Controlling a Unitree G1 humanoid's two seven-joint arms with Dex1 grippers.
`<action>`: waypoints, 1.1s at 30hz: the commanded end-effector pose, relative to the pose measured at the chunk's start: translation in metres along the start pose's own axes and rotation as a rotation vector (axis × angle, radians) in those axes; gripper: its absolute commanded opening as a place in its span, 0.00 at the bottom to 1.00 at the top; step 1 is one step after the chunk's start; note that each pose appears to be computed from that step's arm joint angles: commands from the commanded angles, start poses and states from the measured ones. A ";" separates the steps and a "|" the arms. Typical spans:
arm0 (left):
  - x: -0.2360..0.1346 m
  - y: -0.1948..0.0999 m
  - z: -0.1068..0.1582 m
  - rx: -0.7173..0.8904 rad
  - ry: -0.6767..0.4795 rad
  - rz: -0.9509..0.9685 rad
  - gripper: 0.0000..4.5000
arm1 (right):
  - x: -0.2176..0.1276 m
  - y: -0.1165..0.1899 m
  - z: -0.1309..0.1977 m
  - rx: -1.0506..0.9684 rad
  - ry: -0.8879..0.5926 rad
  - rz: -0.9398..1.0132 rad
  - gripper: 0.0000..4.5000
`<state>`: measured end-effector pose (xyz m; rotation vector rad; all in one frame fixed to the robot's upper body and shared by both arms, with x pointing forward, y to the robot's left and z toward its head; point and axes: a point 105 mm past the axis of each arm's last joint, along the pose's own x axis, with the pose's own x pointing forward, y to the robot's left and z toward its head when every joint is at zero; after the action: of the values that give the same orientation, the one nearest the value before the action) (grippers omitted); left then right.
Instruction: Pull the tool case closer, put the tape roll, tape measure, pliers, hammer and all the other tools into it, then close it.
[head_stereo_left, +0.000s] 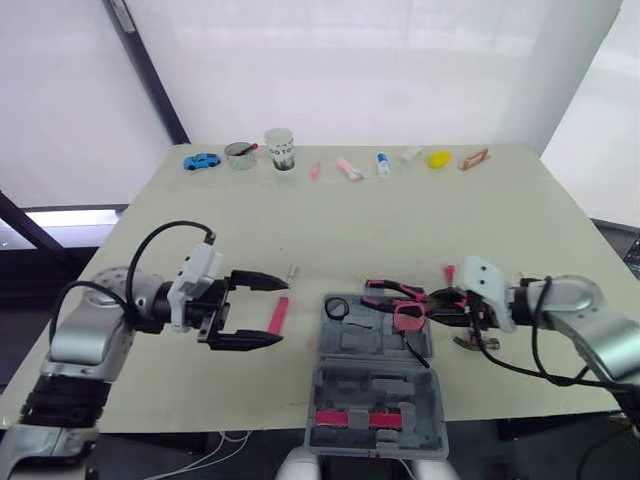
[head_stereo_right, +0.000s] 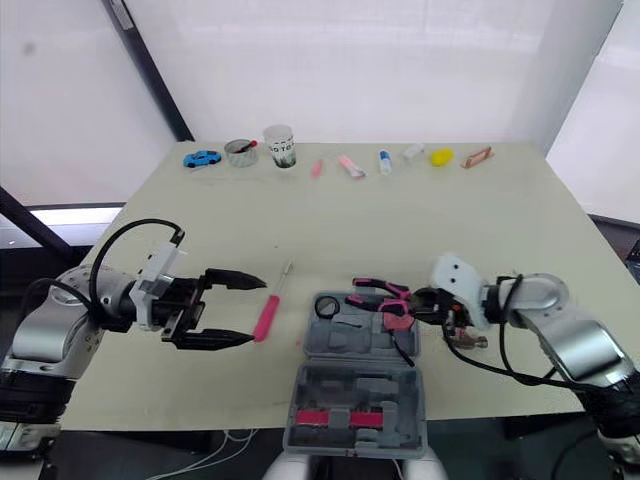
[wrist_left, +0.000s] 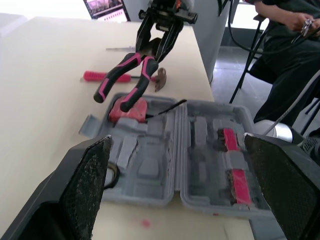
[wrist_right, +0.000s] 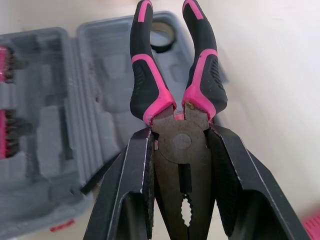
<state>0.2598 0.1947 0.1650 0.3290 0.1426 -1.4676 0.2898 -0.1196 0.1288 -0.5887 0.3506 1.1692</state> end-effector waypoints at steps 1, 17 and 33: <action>-0.013 -0.007 0.002 0.049 0.039 -0.029 1.00 | 0.013 0.007 0.013 -0.061 0.028 0.058 0.22; -0.031 -0.015 -0.016 -0.008 0.101 0.012 1.00 | 0.068 0.021 0.001 -0.152 0.214 0.134 0.22; -0.029 -0.016 -0.018 -0.013 0.100 0.000 1.00 | 0.088 0.023 -0.003 -0.184 0.187 0.113 0.45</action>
<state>0.2498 0.2275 0.1504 0.3730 0.2347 -1.3880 0.2985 -0.0495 0.0674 -0.8443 0.4788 1.2773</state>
